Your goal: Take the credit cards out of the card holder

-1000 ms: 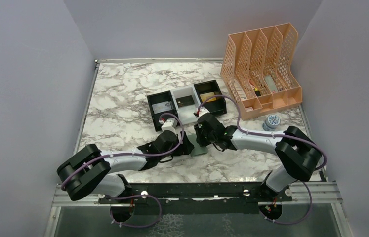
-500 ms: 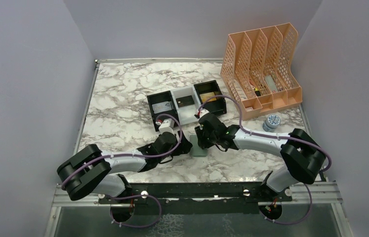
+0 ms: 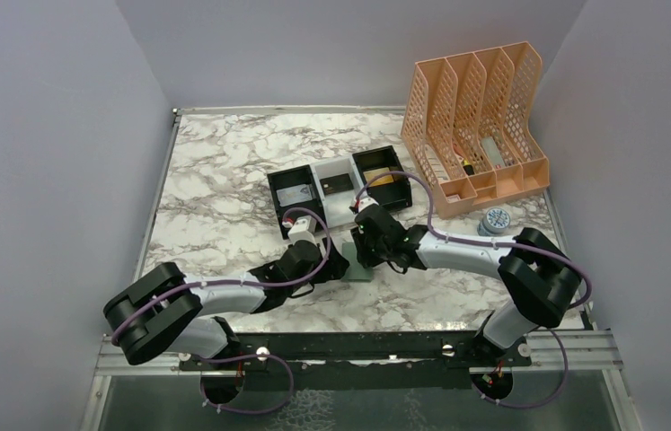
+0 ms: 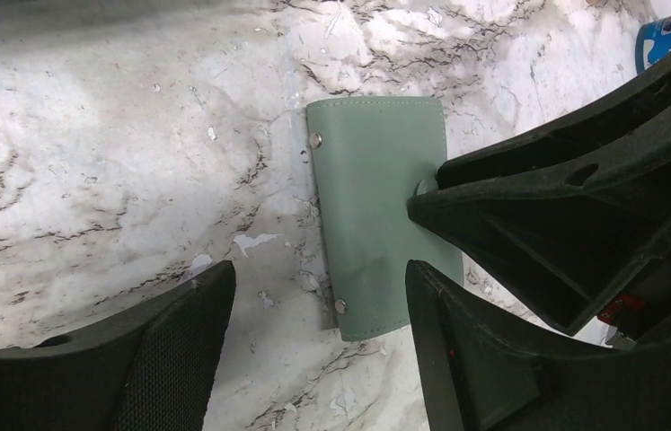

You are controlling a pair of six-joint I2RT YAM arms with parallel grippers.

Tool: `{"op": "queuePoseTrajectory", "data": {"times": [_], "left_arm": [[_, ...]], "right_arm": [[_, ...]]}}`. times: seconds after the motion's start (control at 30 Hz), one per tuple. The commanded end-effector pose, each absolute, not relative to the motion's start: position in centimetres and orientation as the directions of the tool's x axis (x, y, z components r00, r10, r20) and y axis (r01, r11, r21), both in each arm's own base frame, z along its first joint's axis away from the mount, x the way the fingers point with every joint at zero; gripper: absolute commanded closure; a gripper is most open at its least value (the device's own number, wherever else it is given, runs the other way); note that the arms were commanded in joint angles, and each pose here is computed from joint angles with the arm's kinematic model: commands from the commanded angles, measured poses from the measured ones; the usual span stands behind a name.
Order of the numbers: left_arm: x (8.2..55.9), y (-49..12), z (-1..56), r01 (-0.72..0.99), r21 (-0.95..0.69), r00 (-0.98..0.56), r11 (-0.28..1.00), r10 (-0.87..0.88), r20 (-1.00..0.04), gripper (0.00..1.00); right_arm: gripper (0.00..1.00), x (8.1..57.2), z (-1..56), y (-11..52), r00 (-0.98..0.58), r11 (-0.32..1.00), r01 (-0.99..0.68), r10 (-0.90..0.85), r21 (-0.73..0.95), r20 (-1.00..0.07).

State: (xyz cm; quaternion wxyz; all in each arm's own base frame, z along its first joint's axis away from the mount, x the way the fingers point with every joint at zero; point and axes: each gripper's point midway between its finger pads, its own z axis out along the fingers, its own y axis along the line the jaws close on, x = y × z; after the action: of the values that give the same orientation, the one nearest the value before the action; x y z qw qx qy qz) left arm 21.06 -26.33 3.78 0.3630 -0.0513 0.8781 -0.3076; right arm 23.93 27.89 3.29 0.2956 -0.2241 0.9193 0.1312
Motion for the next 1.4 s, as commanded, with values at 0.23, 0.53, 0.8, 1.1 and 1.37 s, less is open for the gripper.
{"op": "queuePoseTrajectory", "data": {"times": [0.23,0.53,0.8,1.1,1.37], "left_arm": [[21.1,-27.6,3.3,0.148,-0.584,-0.751,0.798,-0.293,-0.591,0.28],[20.9,-28.2,2.6,0.173,-0.571,-0.771,0.803,-0.251,-0.586,0.31],[20.9,-28.2,2.0,0.176,-0.555,-0.774,0.813,-0.234,-0.588,0.37],[20.6,-27.8,0.2,0.195,-0.503,-0.787,0.842,-0.172,-0.593,0.42],[20.2,-28.6,0.0,0.238,-0.505,-0.805,0.83,-0.123,-0.581,0.45]], "right_arm": [[0.8,22.6,1.1,26.6,-0.752,0.878,-0.469,-0.338,0.099,-0.566],[0.87,22.4,2.6,28.3,-0.747,0.855,-0.473,-0.261,0.213,-0.612],[0.96,22.5,4.1,28.8,-0.737,0.846,-0.461,-0.198,0.266,-0.646],[0.99,22.6,6.0,28.8,-0.711,0.838,-0.459,-0.147,0.295,-0.688],[0.99,22.9,6.6,28.6,-0.701,0.841,-0.443,-0.11,0.309,-0.705]]}}
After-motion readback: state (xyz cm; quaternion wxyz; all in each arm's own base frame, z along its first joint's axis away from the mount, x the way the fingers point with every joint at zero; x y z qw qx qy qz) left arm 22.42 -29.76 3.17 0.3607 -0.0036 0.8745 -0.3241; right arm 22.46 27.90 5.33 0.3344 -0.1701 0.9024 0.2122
